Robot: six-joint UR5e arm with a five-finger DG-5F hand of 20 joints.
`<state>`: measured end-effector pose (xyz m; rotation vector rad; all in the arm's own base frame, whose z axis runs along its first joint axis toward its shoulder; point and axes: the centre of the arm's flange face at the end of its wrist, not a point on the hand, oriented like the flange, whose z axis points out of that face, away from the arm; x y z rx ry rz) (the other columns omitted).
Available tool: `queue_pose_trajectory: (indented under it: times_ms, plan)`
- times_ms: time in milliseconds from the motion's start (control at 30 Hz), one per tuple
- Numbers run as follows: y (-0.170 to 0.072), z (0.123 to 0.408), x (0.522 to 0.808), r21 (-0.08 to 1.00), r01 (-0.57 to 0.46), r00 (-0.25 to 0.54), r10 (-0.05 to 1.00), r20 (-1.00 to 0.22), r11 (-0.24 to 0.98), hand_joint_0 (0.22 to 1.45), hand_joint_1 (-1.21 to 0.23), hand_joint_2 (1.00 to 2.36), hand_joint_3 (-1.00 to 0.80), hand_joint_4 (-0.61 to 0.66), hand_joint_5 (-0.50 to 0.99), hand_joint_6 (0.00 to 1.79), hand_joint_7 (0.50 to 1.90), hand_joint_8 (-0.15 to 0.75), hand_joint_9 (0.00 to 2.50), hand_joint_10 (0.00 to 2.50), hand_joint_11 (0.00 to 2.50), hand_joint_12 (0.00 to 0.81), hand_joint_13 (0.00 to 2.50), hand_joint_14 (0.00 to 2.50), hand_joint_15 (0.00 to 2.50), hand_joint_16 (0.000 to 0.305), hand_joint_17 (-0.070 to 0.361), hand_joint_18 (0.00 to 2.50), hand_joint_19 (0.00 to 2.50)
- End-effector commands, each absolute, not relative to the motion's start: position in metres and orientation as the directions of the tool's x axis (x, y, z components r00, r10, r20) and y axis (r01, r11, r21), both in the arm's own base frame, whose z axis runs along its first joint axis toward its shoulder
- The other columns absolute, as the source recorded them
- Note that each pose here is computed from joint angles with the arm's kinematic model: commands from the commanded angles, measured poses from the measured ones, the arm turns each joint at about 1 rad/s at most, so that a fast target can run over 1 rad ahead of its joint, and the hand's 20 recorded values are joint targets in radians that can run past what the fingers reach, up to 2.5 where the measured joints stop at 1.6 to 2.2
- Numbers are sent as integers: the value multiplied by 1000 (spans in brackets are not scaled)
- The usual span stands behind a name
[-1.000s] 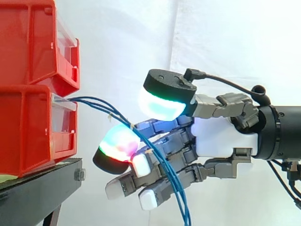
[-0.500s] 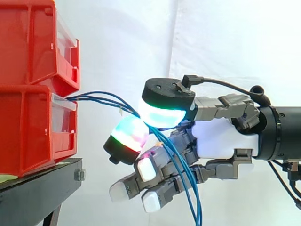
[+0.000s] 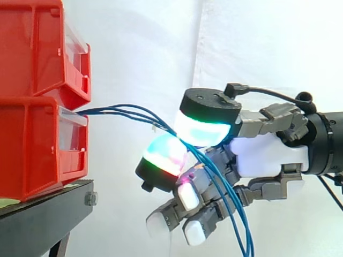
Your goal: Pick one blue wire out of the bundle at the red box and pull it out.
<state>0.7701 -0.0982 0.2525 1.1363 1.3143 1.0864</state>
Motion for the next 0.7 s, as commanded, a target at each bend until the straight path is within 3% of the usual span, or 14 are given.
queue_pose_trajectory:
  times_ms: [0, 133, 300, 533, 667]
  plan:
    - [-97, 256, 766, 987, 68, -24, 989, -143, 144, 641, -714, 1000, -493, 172, -187, 925, 1071, 354, 869, 15, 510, 434, 654, 10, 278, 54, 122, 714, 426]
    - [-96, 254, 764, 985, 89, -38, 989, -143, 145, 587, -548, 1000, -500, 174, -168, 916, 1097, 354, 888, 15, 504, 434, 656, 10, 271, 54, 121, 706, 438]
    - [-97, 259, 761, 985, 93, -41, 989, -142, 146, 565, -437, 1000, -500, 198, -161, 911, 1083, 364, 899, 13, 505, 439, 652, 10, 284, 54, 123, 692, 443]
    - [-98, 263, 760, 984, 96, -40, 989, -144, 147, 542, -589, 1004, -446, 223, -168, 911, 1105, 373, 901, 13, 518, 447, 657, 11, 295, 56, 125, 696, 449]
    - [-100, 263, 760, 984, 96, -39, 989, -144, 147, 504, -624, 1000, -500, 230, -174, 916, 1086, 380, 896, 14, 524, 458, 659, 12, 295, 59, 132, 710, 448]
